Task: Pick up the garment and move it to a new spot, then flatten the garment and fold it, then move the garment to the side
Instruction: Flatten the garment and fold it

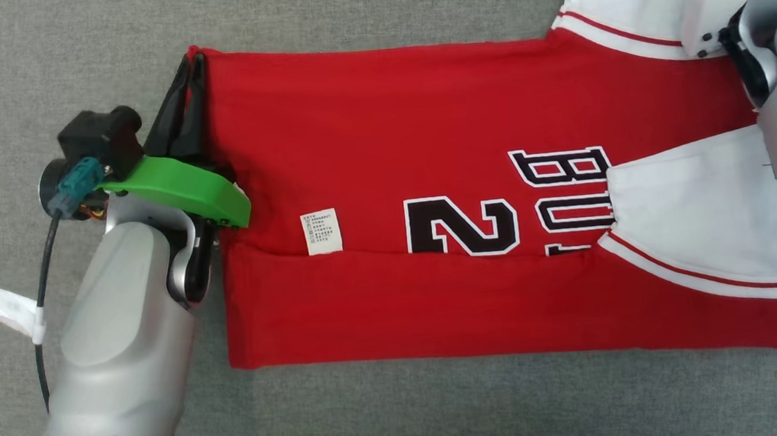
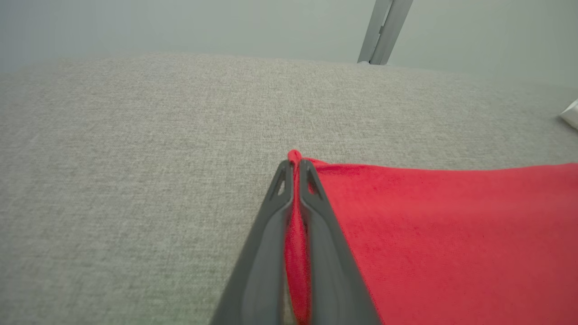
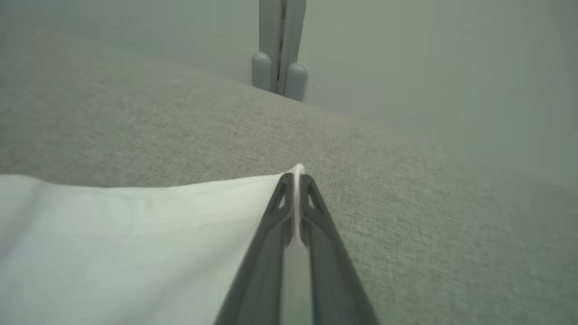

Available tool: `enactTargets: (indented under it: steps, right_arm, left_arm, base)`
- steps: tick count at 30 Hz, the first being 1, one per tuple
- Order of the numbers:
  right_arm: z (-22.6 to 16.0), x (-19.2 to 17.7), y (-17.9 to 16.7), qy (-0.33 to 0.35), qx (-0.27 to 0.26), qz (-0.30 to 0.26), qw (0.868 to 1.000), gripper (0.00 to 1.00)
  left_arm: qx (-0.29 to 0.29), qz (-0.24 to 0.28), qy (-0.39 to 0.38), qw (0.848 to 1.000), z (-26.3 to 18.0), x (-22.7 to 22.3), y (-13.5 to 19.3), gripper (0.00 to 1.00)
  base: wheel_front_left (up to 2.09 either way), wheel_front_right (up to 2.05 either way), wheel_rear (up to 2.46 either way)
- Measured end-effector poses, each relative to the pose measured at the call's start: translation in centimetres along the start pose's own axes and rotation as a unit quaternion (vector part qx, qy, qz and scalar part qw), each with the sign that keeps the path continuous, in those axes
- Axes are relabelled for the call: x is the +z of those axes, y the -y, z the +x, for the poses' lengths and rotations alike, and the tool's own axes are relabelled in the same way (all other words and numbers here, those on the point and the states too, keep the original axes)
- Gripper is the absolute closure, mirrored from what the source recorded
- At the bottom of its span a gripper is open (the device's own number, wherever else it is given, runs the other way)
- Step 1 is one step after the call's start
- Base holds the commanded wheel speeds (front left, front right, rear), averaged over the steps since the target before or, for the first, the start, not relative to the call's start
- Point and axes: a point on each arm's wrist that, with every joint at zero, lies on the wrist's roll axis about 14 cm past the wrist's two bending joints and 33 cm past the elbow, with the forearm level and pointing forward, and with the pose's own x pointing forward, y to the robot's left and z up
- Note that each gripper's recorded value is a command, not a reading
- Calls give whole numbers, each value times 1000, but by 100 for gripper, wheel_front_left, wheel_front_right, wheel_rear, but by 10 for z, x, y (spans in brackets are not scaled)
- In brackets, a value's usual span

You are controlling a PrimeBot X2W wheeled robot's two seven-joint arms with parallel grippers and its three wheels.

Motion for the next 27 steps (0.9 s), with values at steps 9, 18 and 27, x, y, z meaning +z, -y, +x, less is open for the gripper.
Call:
enactTargets:
  steps: [9, 18, 27]
  right_arm:
    - [-15, 88, 27, 165, -51, 13, 985, 100]
    - [-69, 105, 17, 223, -55, 50, 972, 100]
    - [-141, 48, 18, 177, -71, 96, 977, 100]
  left_arm:
    - [17, 12, 73, 997, -3, 48, -9, 100]
    - [27, 9, 83, 996, -26, 50, -6, 100]
    - [37, -3, 50, 998, -65, 21, 2, 100]
  base:
    - [0, 0, 0]
    - [0, 0, 0]
    - [0, 0, 0]
